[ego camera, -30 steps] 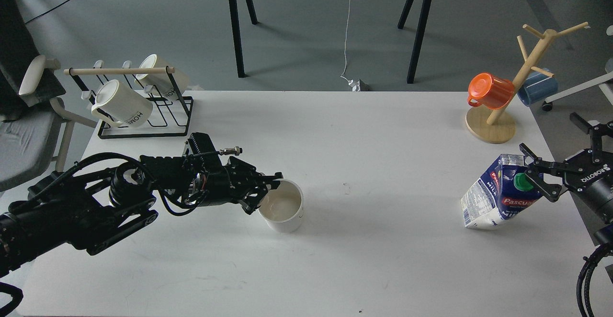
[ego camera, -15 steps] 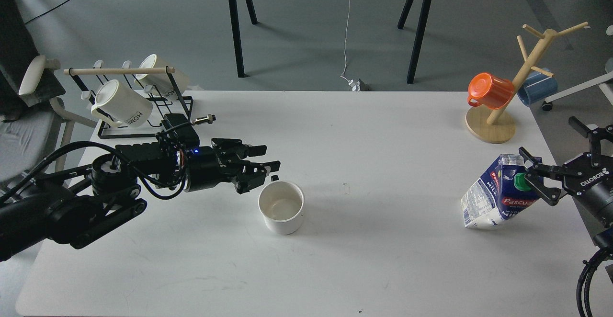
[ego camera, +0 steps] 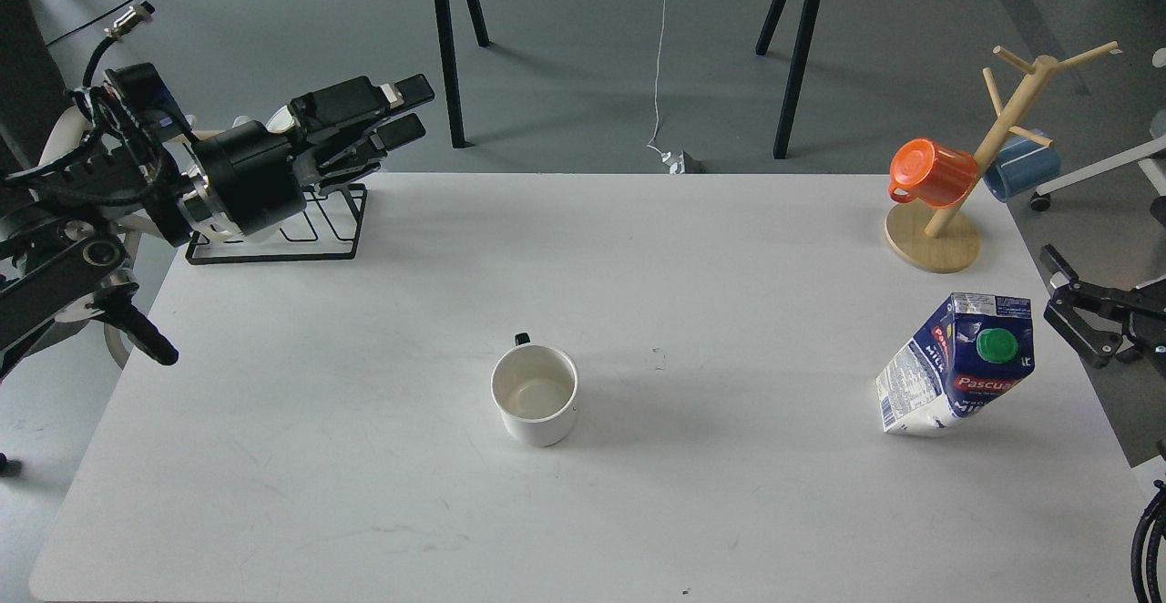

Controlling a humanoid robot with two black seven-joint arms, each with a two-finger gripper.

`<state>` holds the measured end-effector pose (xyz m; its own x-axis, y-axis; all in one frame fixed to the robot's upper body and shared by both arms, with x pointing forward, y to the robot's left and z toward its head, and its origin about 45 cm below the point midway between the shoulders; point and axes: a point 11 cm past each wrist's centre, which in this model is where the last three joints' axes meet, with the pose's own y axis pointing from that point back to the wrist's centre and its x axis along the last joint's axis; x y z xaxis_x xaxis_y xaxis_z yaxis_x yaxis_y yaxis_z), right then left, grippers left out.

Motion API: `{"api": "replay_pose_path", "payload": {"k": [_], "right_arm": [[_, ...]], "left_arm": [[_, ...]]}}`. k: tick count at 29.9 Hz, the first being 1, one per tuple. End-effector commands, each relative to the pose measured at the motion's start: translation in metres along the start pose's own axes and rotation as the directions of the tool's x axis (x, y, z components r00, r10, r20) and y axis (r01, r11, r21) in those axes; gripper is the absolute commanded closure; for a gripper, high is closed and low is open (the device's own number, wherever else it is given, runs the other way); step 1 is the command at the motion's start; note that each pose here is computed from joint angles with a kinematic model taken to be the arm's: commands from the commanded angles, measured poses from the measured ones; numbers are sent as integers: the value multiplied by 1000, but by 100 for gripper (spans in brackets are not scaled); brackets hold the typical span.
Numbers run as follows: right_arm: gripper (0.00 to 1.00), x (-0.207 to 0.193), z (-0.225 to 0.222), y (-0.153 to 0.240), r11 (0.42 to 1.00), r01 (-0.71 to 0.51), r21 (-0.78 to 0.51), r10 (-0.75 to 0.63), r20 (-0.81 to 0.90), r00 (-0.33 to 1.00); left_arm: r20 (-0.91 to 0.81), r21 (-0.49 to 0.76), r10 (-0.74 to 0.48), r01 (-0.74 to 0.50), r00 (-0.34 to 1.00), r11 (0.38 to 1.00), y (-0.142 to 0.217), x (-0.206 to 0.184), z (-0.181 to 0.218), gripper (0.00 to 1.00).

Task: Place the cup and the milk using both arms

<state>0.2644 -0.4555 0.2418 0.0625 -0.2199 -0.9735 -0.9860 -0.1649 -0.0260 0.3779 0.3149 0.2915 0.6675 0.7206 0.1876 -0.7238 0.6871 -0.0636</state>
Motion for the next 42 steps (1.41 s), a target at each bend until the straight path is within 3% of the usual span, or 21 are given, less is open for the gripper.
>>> {"api": "replay_pose_path", "payload": {"k": [1, 4, 9, 16, 25, 31, 42], "right_arm": [[2, 11, -15, 21, 994, -44, 102, 28, 150, 988], [2, 32, -20, 56, 979, -137, 148, 106, 200, 974], [3, 61, -18, 120, 932, -303, 198, 240, 286, 928], [2, 99, 27, 167, 878, -470, 90, 417, 337, 844], [3, 119, 93, 130, 893, -444, -70, 444, 284, 849], [3, 117, 108, 111, 912, -398, -96, 409, 267, 873], [3, 125, 136, 82, 886, -441, -143, 463, 276, 842]], "left_arm": [[-234, -68, 117, -136, 965, 988, 11, 13, -2, 17], [-358, -87, 179, -224, 916, 971, 19, 24, -6, 16], [-396, -55, 191, -231, 898, 972, 29, 18, -22, 13], [-400, -54, 192, -232, 896, 971, 28, 18, -24, 13], [-398, -53, 183, -222, 899, 974, 25, 13, -27, 13], [-389, -47, 174, -208, 905, 977, 24, 10, -29, 13], [-389, -35, 184, -214, 902, 976, 26, 10, -34, 13]]}}
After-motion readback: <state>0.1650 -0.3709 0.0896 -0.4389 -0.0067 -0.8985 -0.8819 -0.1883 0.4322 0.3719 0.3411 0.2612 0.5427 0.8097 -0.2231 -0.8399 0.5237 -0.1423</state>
